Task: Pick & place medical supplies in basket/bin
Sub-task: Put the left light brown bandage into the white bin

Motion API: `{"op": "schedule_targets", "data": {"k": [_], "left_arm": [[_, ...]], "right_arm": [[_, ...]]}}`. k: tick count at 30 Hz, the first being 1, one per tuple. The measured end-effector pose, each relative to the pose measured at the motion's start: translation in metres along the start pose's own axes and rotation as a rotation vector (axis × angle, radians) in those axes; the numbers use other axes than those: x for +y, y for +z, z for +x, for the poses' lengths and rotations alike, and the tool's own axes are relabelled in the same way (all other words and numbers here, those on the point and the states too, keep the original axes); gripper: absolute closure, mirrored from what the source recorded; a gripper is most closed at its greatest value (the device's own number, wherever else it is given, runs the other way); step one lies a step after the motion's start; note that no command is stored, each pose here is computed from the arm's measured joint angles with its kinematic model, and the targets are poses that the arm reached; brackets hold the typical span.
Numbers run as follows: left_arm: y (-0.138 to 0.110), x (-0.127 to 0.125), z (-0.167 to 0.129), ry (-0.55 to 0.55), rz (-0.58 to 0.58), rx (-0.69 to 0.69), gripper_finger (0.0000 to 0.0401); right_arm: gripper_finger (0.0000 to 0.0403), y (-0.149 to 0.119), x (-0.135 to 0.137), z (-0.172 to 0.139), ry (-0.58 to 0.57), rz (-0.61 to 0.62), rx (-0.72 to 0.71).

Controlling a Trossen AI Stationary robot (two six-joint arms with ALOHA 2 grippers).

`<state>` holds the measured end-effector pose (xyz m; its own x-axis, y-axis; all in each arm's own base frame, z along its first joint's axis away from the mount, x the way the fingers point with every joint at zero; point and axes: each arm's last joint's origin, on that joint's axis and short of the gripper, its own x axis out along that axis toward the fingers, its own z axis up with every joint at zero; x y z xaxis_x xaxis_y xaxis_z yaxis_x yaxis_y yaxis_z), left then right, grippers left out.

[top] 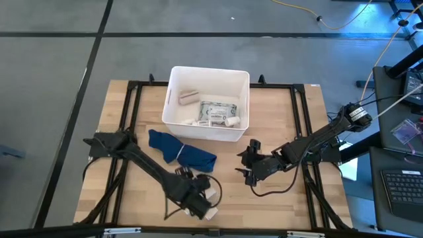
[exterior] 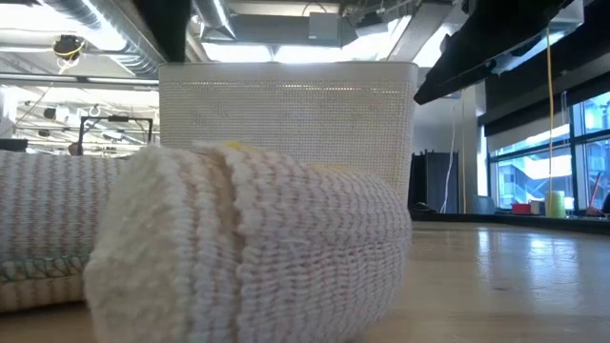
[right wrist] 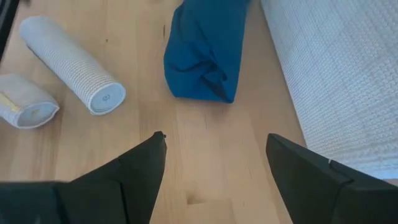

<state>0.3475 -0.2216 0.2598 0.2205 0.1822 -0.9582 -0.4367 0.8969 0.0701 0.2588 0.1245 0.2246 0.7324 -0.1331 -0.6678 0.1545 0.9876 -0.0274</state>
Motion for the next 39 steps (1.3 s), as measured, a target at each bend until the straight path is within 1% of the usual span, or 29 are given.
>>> {"op": "schedule_targets", "data": {"k": [4, 6, 9, 13, 17, 23, 27, 31, 36, 39], "left_arm": [[0.001, -0.017, 0.021, -0.079, -0.022, 0.046, 0.0095], [0.002, -0.024, 0.026, -0.125, -0.038, 0.048, 0.0095], [0.003, -0.031, 0.034, -0.160, -0.076, 0.069, 0.0095], [-0.002, -0.039, 0.047, -0.150, -0.101, 0.085, 0.0095], [-0.009, -0.046, 0.062, -0.134, -0.111, 0.135, 0.0095], [-0.015, -0.052, 0.080, -0.102, -0.099, 0.167, 0.0095], [-0.014, -0.052, 0.081, -0.094, -0.065, 0.143, 0.0095], [-0.013, -0.051, 0.082, -0.096, -0.076, 0.154, 0.0095], [-0.011, -0.050, 0.082, -0.100, -0.082, 0.163, 0.0095], [-0.011, -0.050, 0.082, -0.101, -0.083, 0.163, 0.0095]], "right_arm": [[0.0126, 0.000, 0.000, 0.000, 0.001, 0.016, 0.001], [0.0126, -0.001, 0.002, -0.001, 0.012, 0.018, 0.003], [0.0126, -0.003, 0.007, -0.004, 0.027, 0.020, 0.005], [0.0126, -0.007, 0.015, -0.008, 0.054, -0.005, 0.004], [0.0126, -0.010, 0.022, -0.013, 0.079, -0.019, -0.002], [0.0126, -0.011, 0.029, -0.016, 0.110, 0.004, -0.022], [0.0126, -0.012, 0.031, -0.018, 0.120, 0.004, -0.025], [0.0126, -0.013, 0.033, -0.019, 0.125, 0.044, -0.022], [0.0126, -0.013, 0.034, -0.020, 0.129, 0.044, -0.022], [0.0126, -0.013, 0.034, -0.020, 0.114, 0.044, -0.032]]}}
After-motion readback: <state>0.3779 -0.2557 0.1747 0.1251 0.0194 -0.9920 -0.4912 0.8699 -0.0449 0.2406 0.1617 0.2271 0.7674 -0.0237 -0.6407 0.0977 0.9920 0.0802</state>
